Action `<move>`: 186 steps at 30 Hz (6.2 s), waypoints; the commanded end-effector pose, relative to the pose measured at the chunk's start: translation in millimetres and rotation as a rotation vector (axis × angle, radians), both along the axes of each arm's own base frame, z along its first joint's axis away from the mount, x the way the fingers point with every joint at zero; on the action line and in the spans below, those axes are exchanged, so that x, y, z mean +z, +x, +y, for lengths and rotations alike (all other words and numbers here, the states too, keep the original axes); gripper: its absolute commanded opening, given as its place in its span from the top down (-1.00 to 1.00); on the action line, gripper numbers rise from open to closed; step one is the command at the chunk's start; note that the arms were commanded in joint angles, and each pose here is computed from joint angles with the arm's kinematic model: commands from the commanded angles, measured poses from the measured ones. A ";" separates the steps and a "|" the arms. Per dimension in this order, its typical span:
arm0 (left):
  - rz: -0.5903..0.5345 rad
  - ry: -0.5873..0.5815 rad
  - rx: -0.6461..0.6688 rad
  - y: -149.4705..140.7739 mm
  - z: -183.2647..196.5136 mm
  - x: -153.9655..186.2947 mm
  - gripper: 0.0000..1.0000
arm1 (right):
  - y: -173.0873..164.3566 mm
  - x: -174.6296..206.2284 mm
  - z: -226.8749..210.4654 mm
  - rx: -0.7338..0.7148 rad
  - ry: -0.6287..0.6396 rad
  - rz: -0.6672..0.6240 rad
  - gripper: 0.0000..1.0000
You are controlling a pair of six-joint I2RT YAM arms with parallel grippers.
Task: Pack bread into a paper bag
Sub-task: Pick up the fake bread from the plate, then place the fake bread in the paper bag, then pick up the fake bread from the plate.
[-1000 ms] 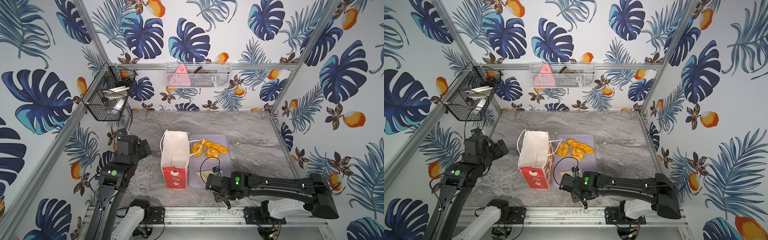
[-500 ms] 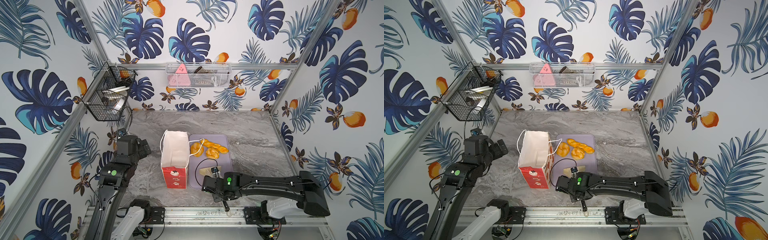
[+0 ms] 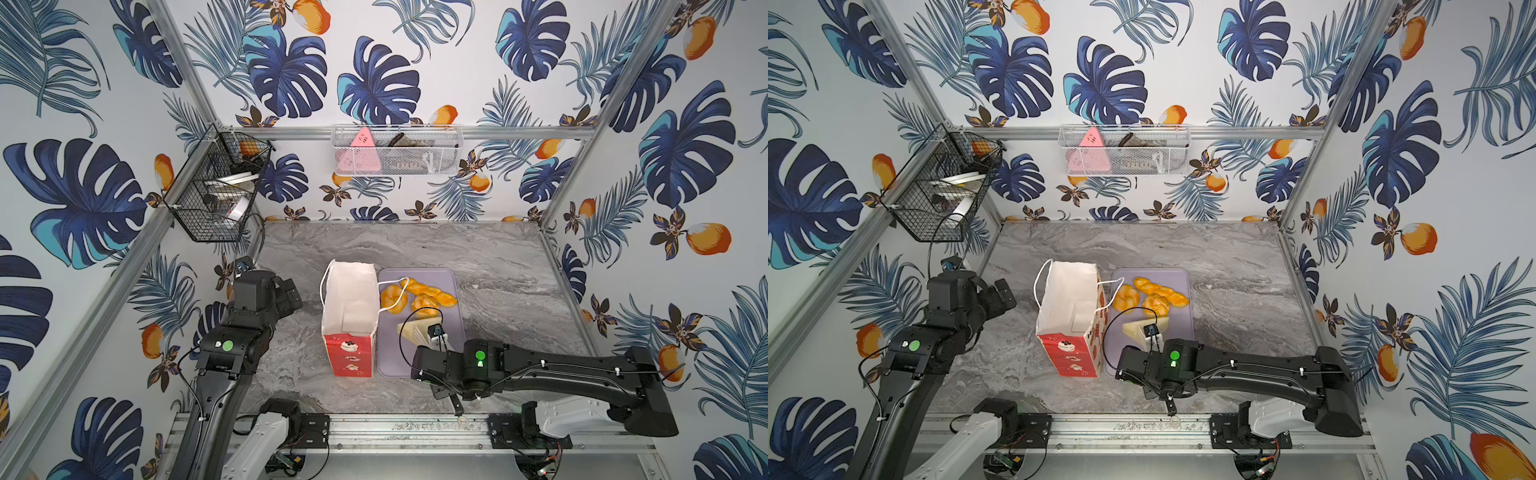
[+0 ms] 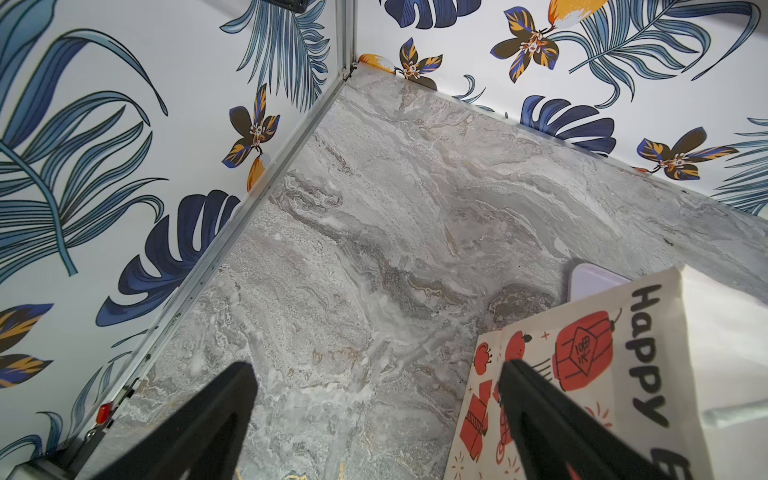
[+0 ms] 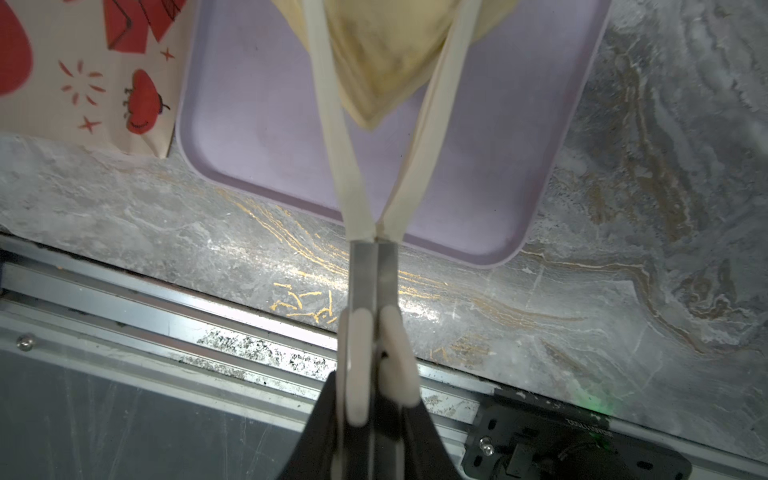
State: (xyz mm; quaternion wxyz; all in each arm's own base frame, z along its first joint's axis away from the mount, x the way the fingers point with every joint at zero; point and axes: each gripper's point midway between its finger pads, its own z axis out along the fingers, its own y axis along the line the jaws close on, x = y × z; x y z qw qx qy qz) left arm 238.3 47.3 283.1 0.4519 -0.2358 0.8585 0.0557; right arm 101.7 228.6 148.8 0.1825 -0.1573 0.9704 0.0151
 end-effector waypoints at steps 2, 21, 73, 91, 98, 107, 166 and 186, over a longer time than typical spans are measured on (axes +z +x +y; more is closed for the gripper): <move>-0.018 0.020 0.004 1.2 2.6 5.6 -0.98 | 12.9 24.8 -11.1 -0.023 -0.006 -0.091 1.00; -0.029 0.021 0.002 -2.3 2.8 10.5 -0.98 | 60.4 149.5 -25.9 -0.072 0.066 -0.468 1.00; -0.045 0.006 0.007 -7.0 2.2 13.6 -0.98 | 30.8 168.7 91.6 0.304 0.088 -0.457 0.78; -0.037 0.016 0.016 -6.9 4.3 11.0 -0.98 | 33.7 183.5 94.4 0.341 0.058 -0.513 0.34; -0.036 0.016 0.015 -5.4 4.1 10.1 -0.98 | 36.9 194.1 94.0 0.338 0.073 -0.546 0.37; -0.035 0.014 0.008 -4.5 3.0 9.8 -0.98 | 52.1 220.2 72.4 0.242 0.045 -0.658 0.38; 0.000 0.010 0.000 -0.6 1.3 -3.8 -0.98 | 141.0 -28.0 -17.7 -0.069 0.046 0.009 -0.01; -0.004 0.010 0.000 3.4 1.0 -3.5 -0.98 | 121.8 -69.9 -23.5 -0.113 -0.038 0.172 1.00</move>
